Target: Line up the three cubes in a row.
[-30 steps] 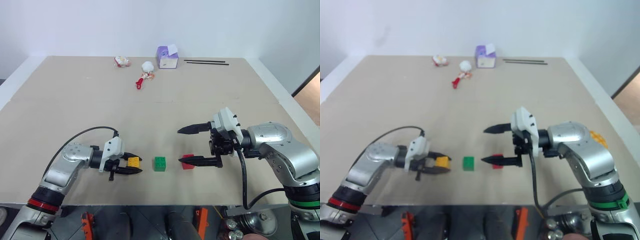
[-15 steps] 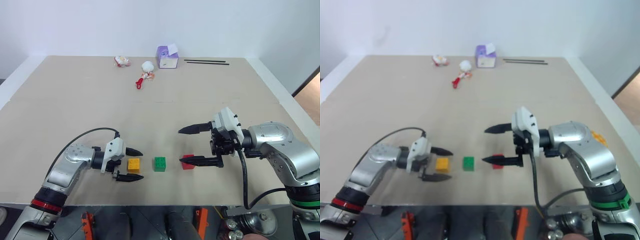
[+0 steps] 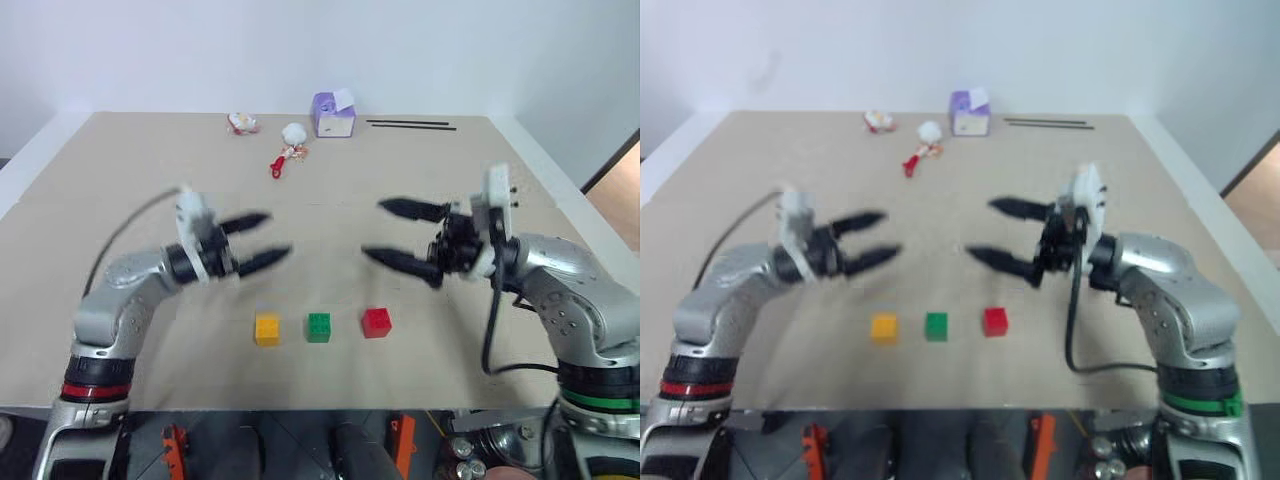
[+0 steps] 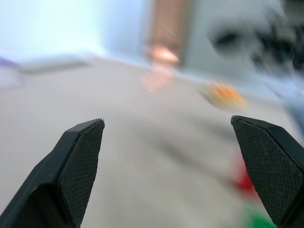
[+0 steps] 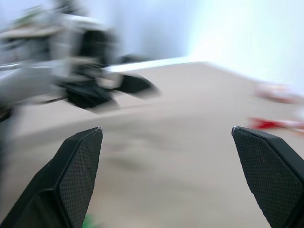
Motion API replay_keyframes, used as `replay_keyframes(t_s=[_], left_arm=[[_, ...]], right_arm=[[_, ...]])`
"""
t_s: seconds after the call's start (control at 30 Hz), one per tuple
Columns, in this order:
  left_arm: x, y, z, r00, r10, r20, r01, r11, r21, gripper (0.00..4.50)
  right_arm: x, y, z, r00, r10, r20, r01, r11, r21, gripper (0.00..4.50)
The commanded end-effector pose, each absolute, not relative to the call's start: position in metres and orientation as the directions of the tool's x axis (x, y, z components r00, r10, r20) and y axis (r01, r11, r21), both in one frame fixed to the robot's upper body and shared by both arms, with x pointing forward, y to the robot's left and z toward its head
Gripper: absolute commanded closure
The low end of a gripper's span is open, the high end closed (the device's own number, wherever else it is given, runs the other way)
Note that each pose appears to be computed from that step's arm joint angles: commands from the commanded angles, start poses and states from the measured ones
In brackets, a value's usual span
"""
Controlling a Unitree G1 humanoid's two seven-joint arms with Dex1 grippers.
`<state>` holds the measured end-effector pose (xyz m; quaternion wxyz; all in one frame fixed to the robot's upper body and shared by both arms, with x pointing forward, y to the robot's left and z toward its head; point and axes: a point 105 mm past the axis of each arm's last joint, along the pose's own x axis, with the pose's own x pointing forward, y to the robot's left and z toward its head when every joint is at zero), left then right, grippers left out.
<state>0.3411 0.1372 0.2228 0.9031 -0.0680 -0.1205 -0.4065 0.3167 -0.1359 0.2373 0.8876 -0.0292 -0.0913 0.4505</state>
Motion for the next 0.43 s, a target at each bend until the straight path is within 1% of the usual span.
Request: replay_keyframes(t_s=[0.03,0.13,0.2,0.3,0.37,0.43], left_arm=[[0.357,0.164,0.211,0.844,-0.447,0.295,0.483,0.874,-0.057,0.07],[0.363,0.171,0.190,0.917,-0.283,0.282,0.319,0.943,-0.091,0.07],[0.364,0.177,0.178,0.943,-0.202,0.265,0.232,0.969,-0.086,0.07],[0.368,0.196,0.160,0.970,-0.065,0.235,0.092,0.990,-0.104,0.07],[0.369,0.201,0.153,0.976,-0.037,0.216,0.053,0.996,-0.069,0.07],[0.372,0.202,0.143,0.982,-0.027,0.185,0.037,0.998,-0.052,0.07]], right_arm=[[0.341,-0.160,0.219,0.788,0.583,0.197,-0.588,0.808,-0.039,0.00],[0.350,-0.176,0.193,0.896,0.393,0.205,-0.410,0.911,0.046,0.00],[0.349,-0.183,0.181,0.931,0.285,0.226,-0.312,0.946,0.089,0.00],[0.348,-0.193,0.163,0.963,0.151,0.223,-0.173,0.981,0.085,0.00],[0.349,-0.199,0.158,0.973,0.071,0.221,-0.096,0.990,0.104,0.00],[0.352,-0.199,0.157,0.972,0.034,0.231,-0.057,0.994,0.095,0.00]])
